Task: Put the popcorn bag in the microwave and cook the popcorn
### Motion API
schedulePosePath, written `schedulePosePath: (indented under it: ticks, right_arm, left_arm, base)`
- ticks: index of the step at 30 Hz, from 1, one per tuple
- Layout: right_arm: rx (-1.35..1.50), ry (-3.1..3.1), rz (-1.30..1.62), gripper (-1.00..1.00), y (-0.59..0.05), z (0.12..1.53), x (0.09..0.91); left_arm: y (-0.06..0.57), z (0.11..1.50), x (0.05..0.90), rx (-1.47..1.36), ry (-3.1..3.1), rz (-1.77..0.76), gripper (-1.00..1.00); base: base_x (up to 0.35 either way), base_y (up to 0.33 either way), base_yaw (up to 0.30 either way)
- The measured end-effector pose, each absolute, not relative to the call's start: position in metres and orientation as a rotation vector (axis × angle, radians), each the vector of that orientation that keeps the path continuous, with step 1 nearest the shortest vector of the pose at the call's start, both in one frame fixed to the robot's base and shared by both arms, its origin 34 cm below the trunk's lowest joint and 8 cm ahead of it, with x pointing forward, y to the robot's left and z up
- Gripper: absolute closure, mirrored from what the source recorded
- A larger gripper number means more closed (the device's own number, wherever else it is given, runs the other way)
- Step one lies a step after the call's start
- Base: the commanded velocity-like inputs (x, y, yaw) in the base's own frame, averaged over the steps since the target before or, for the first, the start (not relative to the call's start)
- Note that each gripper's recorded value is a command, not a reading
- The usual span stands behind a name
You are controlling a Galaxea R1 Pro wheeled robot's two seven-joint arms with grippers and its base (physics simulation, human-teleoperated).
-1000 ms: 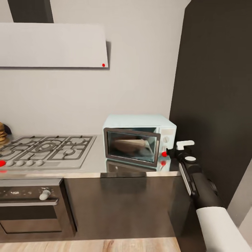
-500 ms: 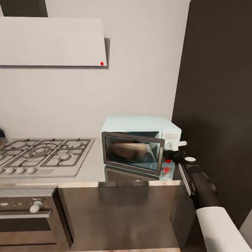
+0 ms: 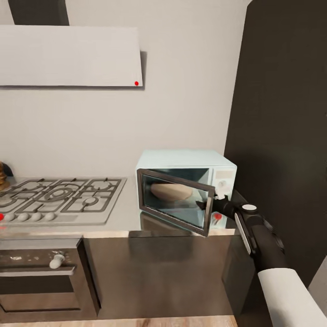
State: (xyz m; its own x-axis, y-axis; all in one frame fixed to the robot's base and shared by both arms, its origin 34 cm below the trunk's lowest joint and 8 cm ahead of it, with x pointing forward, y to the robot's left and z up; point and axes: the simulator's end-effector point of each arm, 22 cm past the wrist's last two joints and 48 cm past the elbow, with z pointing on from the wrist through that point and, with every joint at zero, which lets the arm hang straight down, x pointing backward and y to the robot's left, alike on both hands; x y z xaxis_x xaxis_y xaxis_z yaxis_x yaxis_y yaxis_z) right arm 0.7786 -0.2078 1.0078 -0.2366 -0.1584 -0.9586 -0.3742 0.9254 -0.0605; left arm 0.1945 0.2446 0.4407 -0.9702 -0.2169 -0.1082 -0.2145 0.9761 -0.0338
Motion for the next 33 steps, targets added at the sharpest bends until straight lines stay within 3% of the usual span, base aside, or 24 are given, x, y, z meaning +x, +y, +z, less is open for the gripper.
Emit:
schedulePosePath:
  ticks: [33]
  right_arm:
    - [-0.448, 1.825, 0.237, -1.0, -0.2154, 1.0087, 0.7714]
  left_arm:
    - [0.245, 0.4407, 0.1945, -0.329, 3.012, -0.032, -1.0]
  base:
    - [-0.25, 0.231, 0.0]
